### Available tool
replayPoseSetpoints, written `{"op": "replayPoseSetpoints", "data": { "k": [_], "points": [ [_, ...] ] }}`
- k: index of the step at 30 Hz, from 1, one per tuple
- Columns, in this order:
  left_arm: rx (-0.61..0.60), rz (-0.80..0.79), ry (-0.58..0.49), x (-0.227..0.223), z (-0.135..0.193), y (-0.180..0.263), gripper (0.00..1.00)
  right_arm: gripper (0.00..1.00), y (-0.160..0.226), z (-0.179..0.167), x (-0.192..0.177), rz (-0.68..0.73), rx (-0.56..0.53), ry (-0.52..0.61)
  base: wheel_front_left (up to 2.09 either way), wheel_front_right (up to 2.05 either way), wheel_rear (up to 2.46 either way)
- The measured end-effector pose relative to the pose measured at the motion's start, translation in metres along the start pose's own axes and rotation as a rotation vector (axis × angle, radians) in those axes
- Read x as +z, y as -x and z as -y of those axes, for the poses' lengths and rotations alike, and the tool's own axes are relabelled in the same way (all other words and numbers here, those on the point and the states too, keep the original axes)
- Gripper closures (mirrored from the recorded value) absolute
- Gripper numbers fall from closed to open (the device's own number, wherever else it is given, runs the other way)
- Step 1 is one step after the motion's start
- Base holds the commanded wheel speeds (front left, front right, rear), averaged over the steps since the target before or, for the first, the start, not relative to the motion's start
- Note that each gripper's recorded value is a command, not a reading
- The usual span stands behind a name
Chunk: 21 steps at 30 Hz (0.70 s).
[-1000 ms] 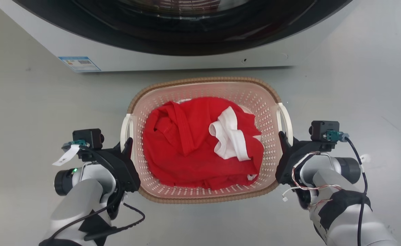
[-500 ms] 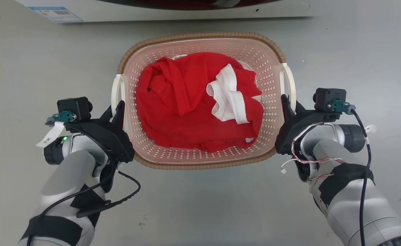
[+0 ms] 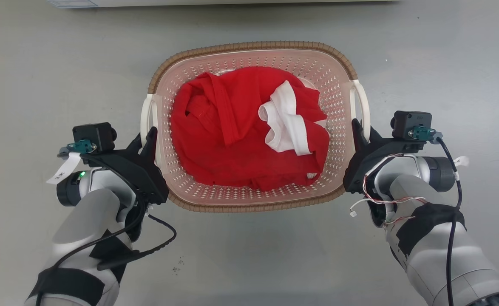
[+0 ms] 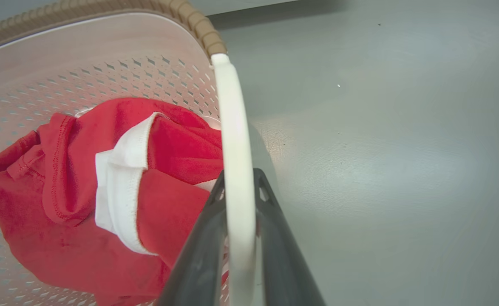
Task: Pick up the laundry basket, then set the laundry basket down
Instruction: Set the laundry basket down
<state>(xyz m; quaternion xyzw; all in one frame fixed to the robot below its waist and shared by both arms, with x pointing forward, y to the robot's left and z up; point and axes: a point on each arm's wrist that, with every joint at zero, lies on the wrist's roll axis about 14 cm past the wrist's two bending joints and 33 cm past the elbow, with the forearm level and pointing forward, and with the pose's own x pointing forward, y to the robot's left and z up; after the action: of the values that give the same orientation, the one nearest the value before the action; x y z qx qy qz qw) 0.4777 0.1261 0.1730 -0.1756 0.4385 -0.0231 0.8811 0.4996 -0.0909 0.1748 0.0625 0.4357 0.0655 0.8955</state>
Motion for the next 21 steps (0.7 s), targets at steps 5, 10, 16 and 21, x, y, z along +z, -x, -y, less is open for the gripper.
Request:
{"op": "replayPoseSetpoints", "data": {
  "k": [5,10,16,21],
  "points": [
    [0.003,-0.016,0.001,-0.005,-0.001,-0.001,1.00,1.00,-0.001,0.001,-0.005,-0.015,-0.004,-0.003,0.00,0.00,0.00],
    [0.001,-0.028,0.001,-0.006,0.000,-0.005,1.00,1.00,-0.003,0.003,-0.009,-0.028,-0.010,-0.007,0.00,0.00,0.00],
    [-0.004,-0.048,0.007,-0.010,0.000,-0.005,1.00,1.00,-0.004,0.005,-0.013,-0.052,-0.017,-0.019,0.00,0.00,0.00],
    [-0.002,-0.059,0.011,-0.013,0.000,-0.005,1.00,1.00,-0.005,0.005,-0.015,-0.061,-0.017,-0.024,0.00,0.00,0.00]
  ]
}}
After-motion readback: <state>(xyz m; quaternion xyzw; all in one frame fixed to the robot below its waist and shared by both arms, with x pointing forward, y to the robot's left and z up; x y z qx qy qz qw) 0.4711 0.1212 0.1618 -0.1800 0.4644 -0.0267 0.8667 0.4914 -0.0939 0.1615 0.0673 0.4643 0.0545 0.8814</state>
